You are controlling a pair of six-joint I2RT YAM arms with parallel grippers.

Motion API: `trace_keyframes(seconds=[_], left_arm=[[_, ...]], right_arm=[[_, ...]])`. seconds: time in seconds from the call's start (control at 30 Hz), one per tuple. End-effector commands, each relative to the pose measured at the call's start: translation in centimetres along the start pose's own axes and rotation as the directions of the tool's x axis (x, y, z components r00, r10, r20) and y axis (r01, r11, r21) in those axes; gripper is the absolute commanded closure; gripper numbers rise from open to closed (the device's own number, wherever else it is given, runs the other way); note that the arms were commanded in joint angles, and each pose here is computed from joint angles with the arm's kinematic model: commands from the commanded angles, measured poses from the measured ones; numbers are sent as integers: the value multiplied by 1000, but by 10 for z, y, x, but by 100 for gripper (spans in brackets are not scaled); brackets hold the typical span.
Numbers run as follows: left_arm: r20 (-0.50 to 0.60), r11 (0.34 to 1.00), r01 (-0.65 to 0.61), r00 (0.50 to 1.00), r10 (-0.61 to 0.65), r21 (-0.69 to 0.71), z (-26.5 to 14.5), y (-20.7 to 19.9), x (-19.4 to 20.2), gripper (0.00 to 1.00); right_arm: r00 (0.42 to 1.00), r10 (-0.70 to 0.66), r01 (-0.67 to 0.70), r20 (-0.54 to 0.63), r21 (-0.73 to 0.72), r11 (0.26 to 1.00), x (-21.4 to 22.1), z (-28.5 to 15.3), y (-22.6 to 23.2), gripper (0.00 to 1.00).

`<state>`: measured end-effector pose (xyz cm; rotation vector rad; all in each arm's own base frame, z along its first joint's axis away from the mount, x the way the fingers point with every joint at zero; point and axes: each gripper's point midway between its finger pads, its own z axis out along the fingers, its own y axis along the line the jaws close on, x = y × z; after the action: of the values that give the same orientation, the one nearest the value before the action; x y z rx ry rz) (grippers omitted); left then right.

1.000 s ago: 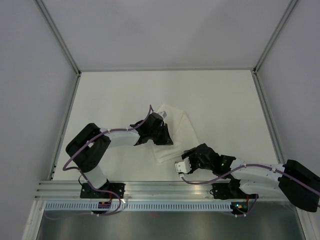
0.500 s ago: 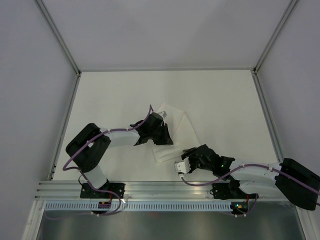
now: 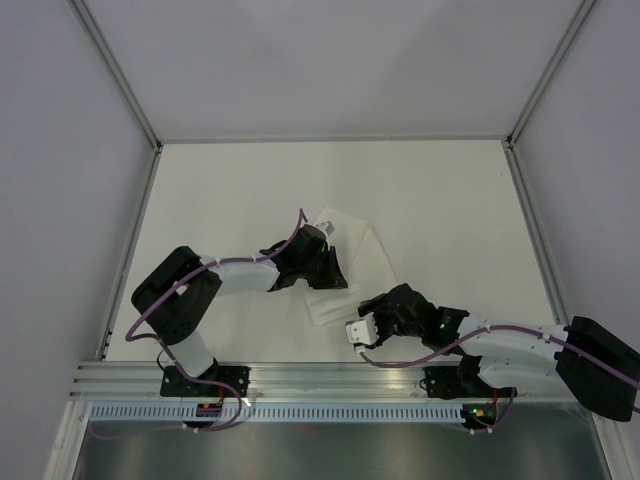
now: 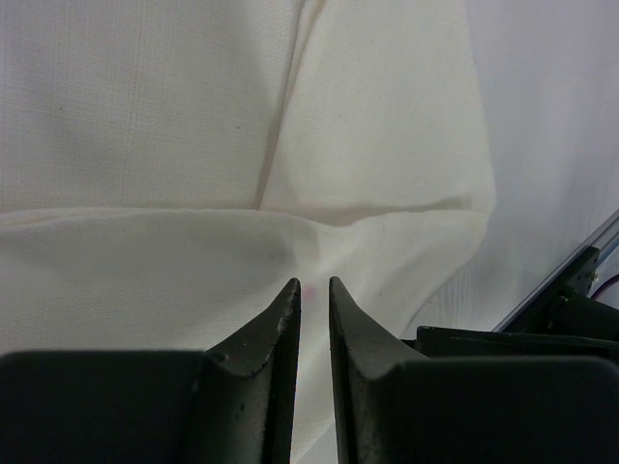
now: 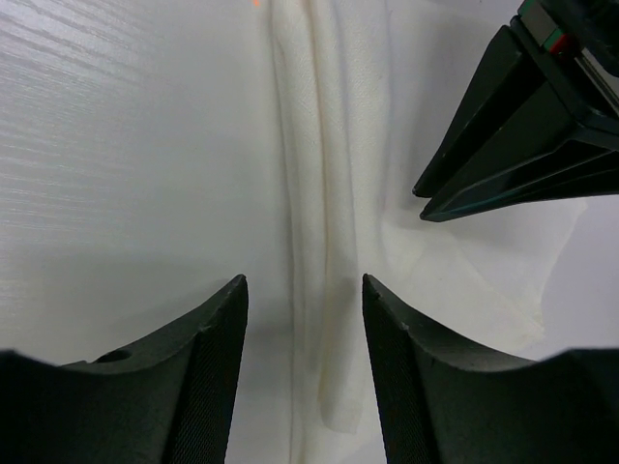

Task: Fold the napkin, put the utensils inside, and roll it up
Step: Roll the napkin at the center of the board.

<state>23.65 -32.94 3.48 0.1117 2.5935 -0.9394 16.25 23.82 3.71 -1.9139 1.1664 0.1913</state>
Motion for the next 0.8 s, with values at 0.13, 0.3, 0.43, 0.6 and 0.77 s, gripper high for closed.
trace_keyframes(seconds=[0.13,0.3,0.43,0.6,0.77], left_arm=[[-5,999,-2,1000,3,54,3,-6,2,77],[-1,998,-4,1000,4,56,2,-7,1,77],[-3,998,-2,1000,2,56,1,-6,1,77],[-8,998,-1,1000,2,56,2,-5,0,77],[-11,998,-4,1000,5,57,4,-5,0,77]], right_arm=[[999,-21,22,-38,18,1000,11,10,-2,43],[996,-46,47,-77,1,999,22,12,4,44],[994,-66,69,-88,26,997,27,12,3,50],[994,-77,79,-83,29,996,26,7,4,51],[990,-69,76,-124,56,996,34,11,1,51]])
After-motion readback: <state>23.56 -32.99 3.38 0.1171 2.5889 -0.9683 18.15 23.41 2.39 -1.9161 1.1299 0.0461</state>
